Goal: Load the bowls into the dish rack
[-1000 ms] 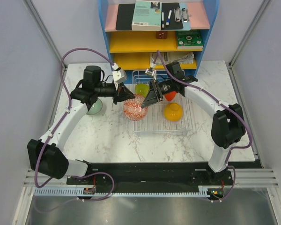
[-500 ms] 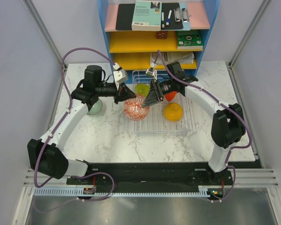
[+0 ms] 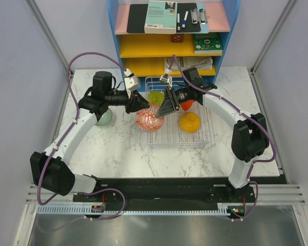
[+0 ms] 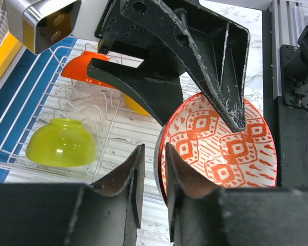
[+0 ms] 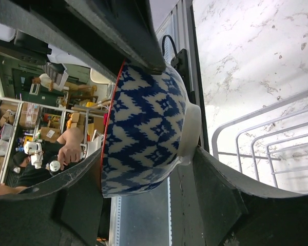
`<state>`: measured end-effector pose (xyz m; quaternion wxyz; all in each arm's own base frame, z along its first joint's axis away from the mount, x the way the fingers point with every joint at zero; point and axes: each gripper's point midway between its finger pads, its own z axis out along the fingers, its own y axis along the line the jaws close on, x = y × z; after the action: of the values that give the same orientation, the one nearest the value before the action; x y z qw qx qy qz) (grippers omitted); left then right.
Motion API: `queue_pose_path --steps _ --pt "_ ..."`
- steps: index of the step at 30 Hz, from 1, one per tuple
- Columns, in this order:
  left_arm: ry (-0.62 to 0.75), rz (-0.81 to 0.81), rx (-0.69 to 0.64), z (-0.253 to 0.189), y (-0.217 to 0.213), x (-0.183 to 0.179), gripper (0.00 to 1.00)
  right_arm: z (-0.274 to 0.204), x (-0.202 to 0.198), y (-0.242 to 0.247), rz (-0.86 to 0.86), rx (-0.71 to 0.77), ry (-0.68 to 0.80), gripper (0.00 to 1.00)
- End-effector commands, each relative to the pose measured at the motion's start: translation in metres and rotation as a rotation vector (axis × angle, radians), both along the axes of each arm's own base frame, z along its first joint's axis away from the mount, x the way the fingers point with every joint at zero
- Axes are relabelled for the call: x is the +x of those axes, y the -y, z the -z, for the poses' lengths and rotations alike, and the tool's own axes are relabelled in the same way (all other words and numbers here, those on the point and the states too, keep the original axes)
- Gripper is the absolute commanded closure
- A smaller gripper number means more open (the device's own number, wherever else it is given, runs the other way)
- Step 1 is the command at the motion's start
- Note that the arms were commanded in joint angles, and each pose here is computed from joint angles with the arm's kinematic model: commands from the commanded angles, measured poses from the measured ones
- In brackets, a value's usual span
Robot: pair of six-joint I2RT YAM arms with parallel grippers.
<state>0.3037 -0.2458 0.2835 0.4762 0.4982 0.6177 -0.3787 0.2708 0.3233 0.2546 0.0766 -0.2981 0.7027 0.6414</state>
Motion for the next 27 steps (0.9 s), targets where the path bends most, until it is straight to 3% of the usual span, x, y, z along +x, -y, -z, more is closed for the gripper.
queue_pose_path --steps 1,3,10,11,12,15,18,19,25,27 --pt "0.040 0.005 -0.022 -0.016 0.004 0.002 0.68 -0.023 -0.008 -0.001 -0.060 0.084 0.072 1.00" --pt "0.039 0.002 -0.021 -0.016 0.004 0.003 0.57 -0.022 -0.007 -0.001 -0.047 0.074 0.078 1.00" --pt "0.043 -0.021 -0.009 -0.013 0.002 0.007 0.40 -0.014 0.001 -0.002 0.015 0.023 0.096 1.00" --pt "0.043 -0.030 -0.004 -0.012 0.001 0.009 0.28 -0.014 0.001 -0.001 0.019 0.021 0.099 1.00" --pt "0.045 -0.036 -0.002 -0.012 0.001 0.010 0.22 -0.012 0.002 -0.001 0.025 0.014 0.099 1.00" --pt "0.044 -0.056 -0.001 -0.012 -0.004 0.015 0.11 -0.006 0.007 0.000 0.054 -0.010 0.108 1.00" --pt "0.037 -0.089 -0.016 -0.016 -0.015 0.022 0.07 -0.005 0.012 0.002 0.077 -0.022 0.110 1.00" --pt "0.025 -0.101 -0.028 -0.018 -0.019 0.024 0.01 -0.003 0.017 0.003 0.098 -0.036 0.122 1.00" --pt "-0.059 -0.267 -0.075 -0.019 -0.075 0.051 0.00 0.001 0.038 0.012 0.207 -0.107 0.198 1.00" --pt "-0.100 -0.327 -0.105 -0.015 -0.105 0.057 0.00 0.011 0.048 0.020 0.262 -0.193 0.269 1.00"
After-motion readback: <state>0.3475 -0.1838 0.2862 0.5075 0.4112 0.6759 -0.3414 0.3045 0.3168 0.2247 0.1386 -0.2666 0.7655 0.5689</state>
